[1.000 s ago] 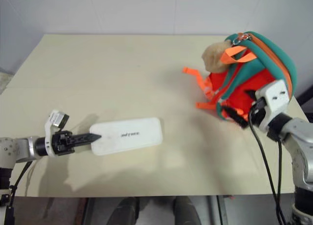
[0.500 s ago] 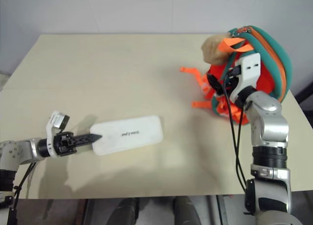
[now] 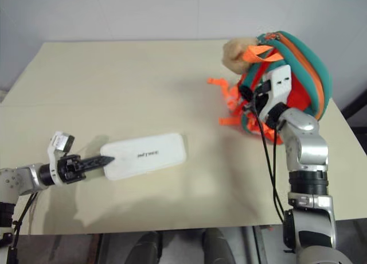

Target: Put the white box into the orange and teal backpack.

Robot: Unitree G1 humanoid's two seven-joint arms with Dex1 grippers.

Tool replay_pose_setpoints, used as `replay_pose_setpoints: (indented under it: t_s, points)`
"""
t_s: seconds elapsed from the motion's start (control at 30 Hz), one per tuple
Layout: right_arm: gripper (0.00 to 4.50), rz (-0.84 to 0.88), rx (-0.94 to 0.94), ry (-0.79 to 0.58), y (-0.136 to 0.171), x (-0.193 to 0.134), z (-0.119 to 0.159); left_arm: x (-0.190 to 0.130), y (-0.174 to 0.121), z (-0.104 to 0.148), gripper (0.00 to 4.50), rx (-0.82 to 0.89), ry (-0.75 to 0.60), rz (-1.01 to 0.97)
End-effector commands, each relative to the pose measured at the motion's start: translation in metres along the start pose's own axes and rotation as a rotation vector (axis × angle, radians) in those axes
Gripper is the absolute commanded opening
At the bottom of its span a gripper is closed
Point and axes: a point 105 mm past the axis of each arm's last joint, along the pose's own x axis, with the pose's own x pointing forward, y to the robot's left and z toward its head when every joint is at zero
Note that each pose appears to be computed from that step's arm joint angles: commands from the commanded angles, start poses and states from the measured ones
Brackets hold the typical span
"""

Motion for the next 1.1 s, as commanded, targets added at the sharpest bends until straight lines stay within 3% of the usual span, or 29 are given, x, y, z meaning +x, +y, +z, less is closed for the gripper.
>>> replay_pose_setpoints:
  t_s: [0.03,0.27,0.5,0.63,0.83,1.1]
  points:
    - [0.02,0.254,-0.003,-0.060,0.044,0.001,0.025,-0.016,-0.014,0.036,1.25,0.066,-0.137,0.025]
    - [0.02,0.785,0.230,-0.031,0.122,-0.031,0.058,-0.044,-0.021,0.046,1.25,0.091,-0.167,0.127]
    - [0.02,1.054,0.422,0.126,0.150,-0.076,0.065,-0.059,-0.017,0.051,1.25,0.102,-0.249,0.185]
    - [0.02,1.125,0.518,0.264,0.150,-0.104,0.060,-0.058,-0.020,0.041,1.25,0.058,-0.229,0.179]
    - [0.02,0.966,0.524,0.341,0.125,-0.096,0.035,-0.055,-0.027,0.041,1.25,0.121,-0.256,0.149]
    - [0.02,0.952,0.516,0.340,0.124,-0.082,0.015,-0.055,-0.092,0.066,1.25,0.342,-0.378,-0.053]
